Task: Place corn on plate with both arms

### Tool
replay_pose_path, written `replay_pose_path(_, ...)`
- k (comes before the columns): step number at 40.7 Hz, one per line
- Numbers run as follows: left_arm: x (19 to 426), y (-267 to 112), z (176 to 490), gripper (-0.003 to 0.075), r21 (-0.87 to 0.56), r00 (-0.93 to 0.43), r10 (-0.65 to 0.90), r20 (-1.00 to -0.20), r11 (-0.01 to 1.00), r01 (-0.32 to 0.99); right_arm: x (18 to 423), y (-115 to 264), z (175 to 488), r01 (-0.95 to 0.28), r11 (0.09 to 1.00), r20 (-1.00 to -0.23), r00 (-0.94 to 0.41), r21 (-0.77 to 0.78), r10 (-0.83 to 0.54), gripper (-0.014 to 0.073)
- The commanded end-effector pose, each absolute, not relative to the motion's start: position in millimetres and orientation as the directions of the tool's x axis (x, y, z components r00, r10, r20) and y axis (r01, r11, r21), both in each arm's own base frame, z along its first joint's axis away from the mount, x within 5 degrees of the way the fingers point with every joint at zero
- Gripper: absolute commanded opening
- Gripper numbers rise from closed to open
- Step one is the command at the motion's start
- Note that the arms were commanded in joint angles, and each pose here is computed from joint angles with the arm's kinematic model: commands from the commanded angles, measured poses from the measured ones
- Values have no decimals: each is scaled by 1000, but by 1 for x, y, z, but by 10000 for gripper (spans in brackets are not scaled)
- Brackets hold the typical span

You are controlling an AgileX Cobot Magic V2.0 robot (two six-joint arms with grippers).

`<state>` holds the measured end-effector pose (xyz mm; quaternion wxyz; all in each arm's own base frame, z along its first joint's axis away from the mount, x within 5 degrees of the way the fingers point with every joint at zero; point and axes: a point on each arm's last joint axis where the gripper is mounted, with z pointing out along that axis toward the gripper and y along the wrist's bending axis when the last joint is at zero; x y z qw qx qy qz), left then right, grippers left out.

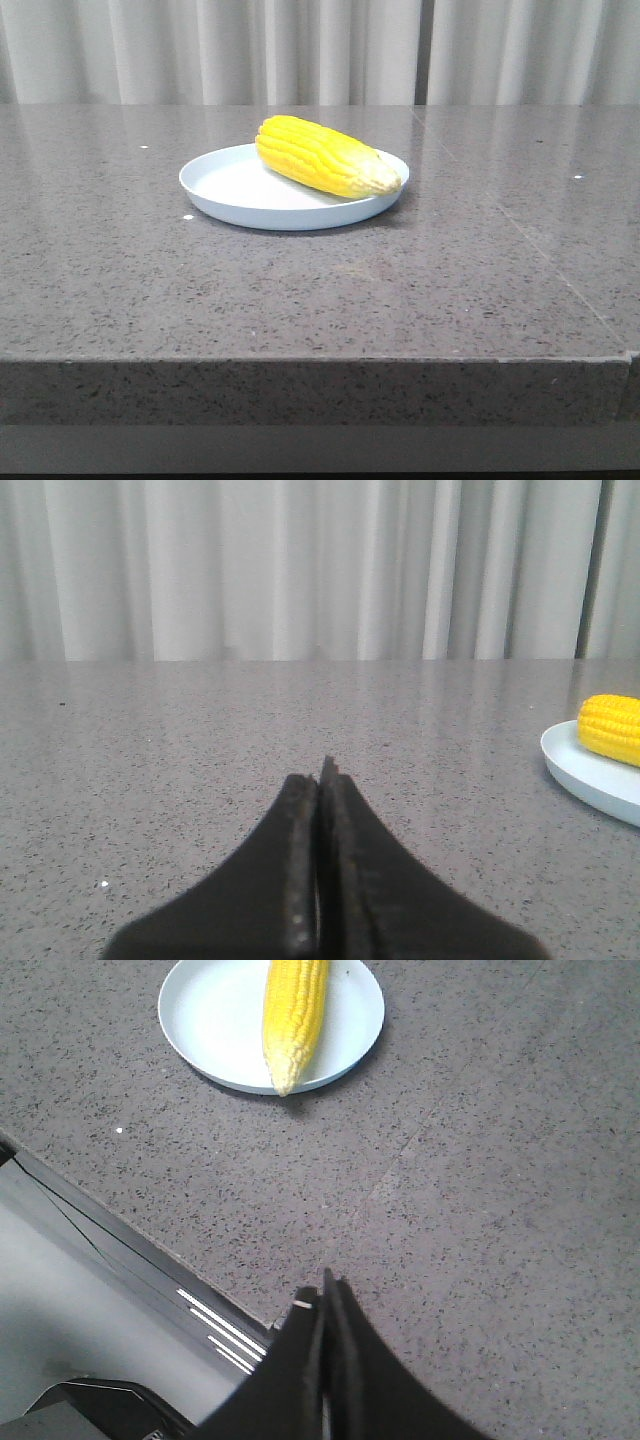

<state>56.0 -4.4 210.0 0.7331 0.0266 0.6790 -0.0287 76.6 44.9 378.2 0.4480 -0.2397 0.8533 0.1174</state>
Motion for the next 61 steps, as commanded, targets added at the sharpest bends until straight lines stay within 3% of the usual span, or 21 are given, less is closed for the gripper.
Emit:
replay_pose_path(1, 55, -4, 211, -20, 1, 153, -10, -988, 997, 74, 79, 45, 389, -510, 860, -864, -423, -23, -274, -87)
replay_pose_path(21, 55, -4, 211, -20, 1, 153, -10, -988, 997, 74, 78, 45, 390, -510, 860, -866, -419, -23, -272, -87)
replay_pose_path(29, 55, -4, 211, -20, 1, 153, -10, -988, 997, 74, 65, 30, 378, -428, 904, -938, -303, -26, -171, -87)
replay_pose_path(35, 55, -4, 211, -20, 1, 153, -10, -988, 997, 74, 62, 19, 347, -294, 955, -996, -78, -28, -53, -87)
replay_pose_path(45, 55, -4, 211, -20, 1, 153, -10, -988, 997, 74, 53, 6, 276, -113, 993, -986, 169, -20, -1, -87)
replay_pose_path(53, 55, -4, 211, -20, 1, 153, -10, -988, 997, 74, 51, 1, 237, -25, 999, -974, 225, 26, 31, -87)
replay_pose_path(61, 55, -4, 211, -20, 1, 153, -10, -988, 997, 74, 52, -1, 222, 3, 997, -976, 207, 71, 69, -87)
